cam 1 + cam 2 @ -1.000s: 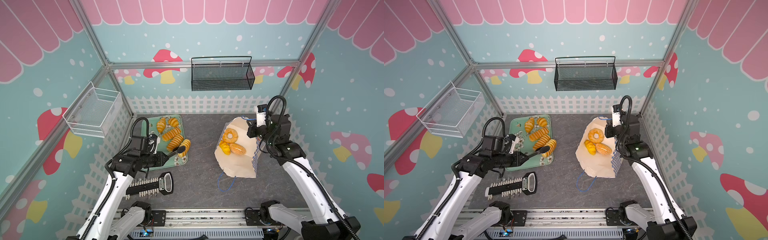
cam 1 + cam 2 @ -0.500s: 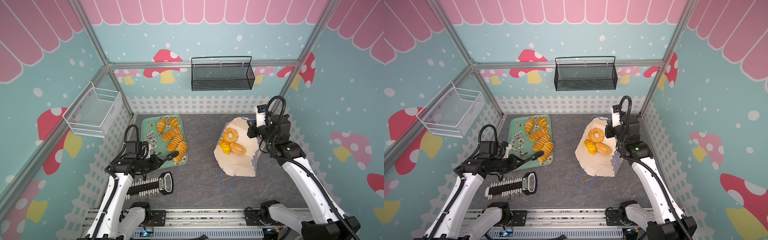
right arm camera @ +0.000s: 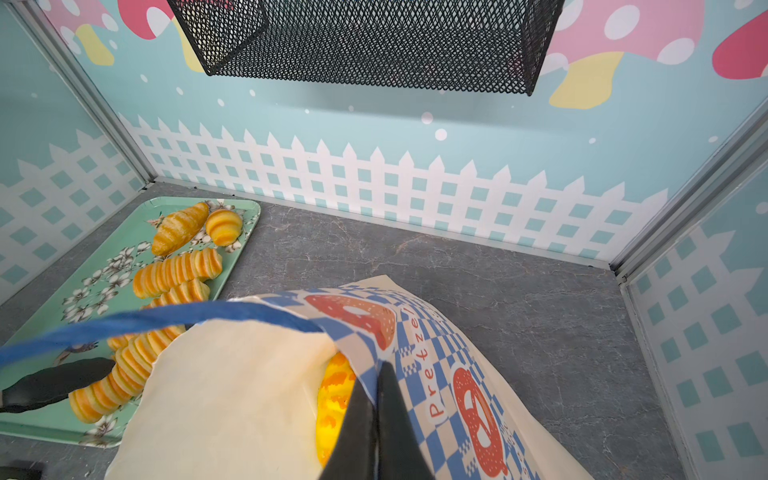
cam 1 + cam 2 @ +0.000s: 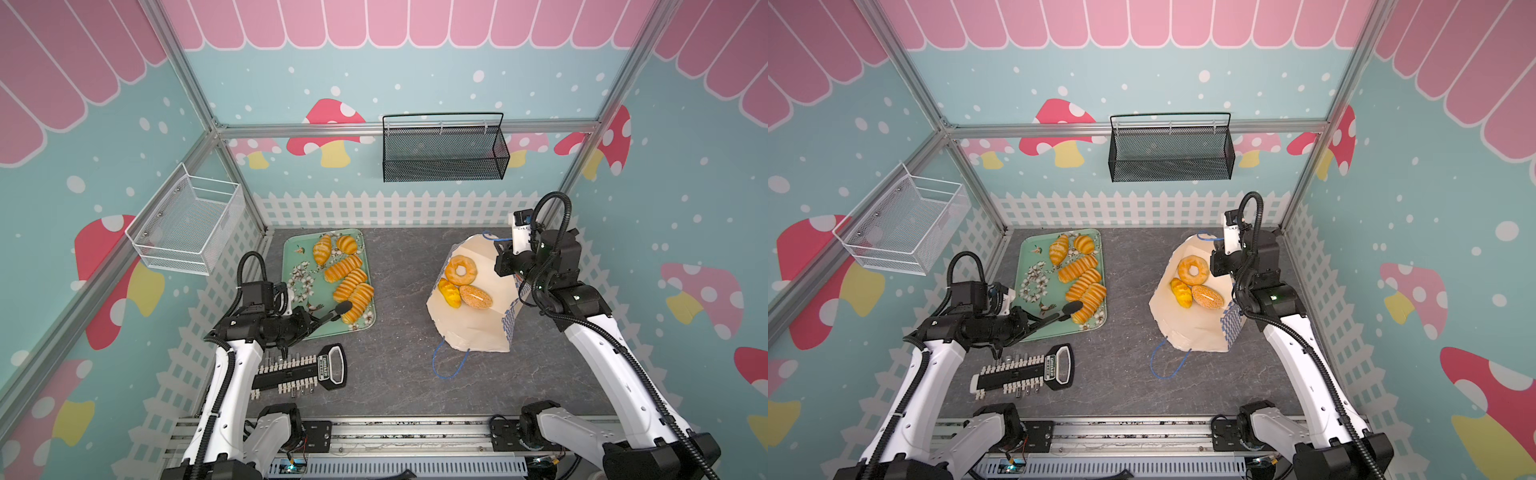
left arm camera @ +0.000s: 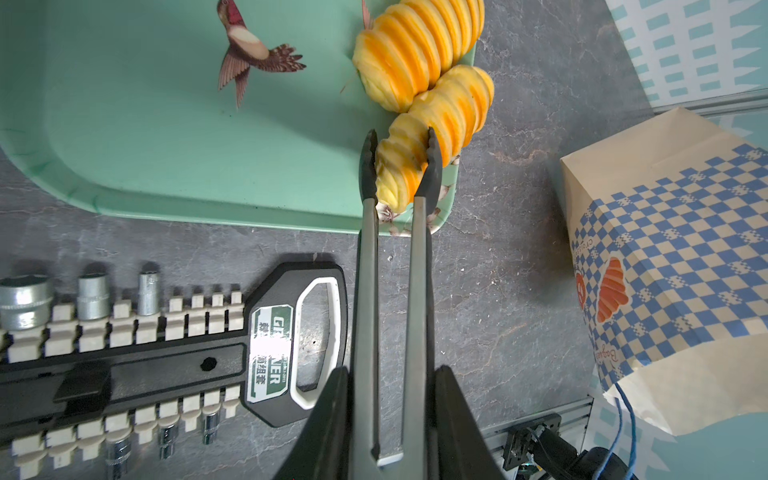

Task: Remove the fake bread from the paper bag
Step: 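Open the tongs to release the ridged bread onto the tray with the left gripper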

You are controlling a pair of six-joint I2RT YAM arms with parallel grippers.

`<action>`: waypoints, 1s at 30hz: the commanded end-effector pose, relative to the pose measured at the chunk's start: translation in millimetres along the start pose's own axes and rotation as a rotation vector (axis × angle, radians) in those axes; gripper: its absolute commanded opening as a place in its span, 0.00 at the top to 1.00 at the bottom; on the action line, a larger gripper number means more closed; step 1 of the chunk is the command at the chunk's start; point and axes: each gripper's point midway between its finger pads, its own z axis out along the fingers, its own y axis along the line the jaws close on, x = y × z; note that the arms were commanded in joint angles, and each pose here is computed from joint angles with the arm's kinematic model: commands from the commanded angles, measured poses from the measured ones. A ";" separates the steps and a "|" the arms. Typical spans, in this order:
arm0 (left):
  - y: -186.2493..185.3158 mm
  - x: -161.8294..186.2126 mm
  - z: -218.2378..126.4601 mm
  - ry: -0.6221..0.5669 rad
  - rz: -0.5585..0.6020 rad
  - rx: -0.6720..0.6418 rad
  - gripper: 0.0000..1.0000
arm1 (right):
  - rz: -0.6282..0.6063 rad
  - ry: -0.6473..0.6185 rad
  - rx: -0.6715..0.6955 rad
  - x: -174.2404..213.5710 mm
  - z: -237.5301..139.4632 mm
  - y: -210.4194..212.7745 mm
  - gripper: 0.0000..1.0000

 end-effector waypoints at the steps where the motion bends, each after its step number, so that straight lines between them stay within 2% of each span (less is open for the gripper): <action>1: 4.5 6.9 -0.5 0.033 -0.009 0.002 1.00 | -0.012 -0.055 -0.011 -15.0 -6.5 3.4 1.00; 8: 4.2 -8.2 -19.0 -0.010 0.034 -0.047 1.00 | -0.010 -0.060 -0.024 -16.6 -6.0 5.5 1.00; 16: 4.4 -6.4 -29.0 0.037 0.102 -0.093 1.00 | -0.022 -0.061 -0.029 -18.1 -5.0 6.4 1.00; 23: -13.8 -2.0 -32.5 0.080 0.134 -0.017 1.00 | -0.034 -0.064 -0.045 -21.0 -4.7 9.2 1.00; 30: -34.4 -11.1 -39.9 0.066 0.151 0.061 1.00 | -0.027 -0.069 -0.063 -17.5 -7.5 12.5 1.00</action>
